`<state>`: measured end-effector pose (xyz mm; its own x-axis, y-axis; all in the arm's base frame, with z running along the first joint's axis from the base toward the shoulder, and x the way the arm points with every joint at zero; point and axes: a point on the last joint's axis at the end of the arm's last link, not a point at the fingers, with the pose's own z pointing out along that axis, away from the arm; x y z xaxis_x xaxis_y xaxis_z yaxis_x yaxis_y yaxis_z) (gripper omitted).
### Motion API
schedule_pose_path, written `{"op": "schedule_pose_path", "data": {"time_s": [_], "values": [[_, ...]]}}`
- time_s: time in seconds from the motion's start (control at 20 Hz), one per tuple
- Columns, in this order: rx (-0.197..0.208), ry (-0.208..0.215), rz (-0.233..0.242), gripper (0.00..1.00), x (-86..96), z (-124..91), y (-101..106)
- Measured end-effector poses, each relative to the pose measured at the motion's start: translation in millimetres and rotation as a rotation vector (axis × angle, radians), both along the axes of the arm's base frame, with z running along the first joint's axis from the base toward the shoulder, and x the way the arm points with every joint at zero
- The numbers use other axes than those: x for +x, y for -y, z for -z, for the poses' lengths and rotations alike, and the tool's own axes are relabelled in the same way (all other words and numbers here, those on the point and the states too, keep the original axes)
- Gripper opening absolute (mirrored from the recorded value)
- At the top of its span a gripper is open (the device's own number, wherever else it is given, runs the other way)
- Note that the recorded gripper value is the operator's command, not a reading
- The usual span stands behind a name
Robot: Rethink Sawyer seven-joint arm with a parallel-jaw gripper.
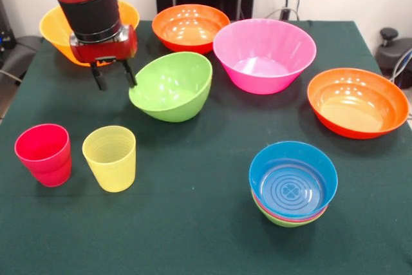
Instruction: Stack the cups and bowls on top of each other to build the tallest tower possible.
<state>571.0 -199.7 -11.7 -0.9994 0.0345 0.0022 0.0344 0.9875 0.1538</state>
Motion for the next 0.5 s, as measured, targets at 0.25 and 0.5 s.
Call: {"op": "schedule_pose_path", "data": {"time_s": [0.25,0.5], "values": [[-0.010,0.013,-0.018,1.00,-9.9,7,2],[-0.014,0.011,-0.040,1.00,-16.3,12,-2]]}}
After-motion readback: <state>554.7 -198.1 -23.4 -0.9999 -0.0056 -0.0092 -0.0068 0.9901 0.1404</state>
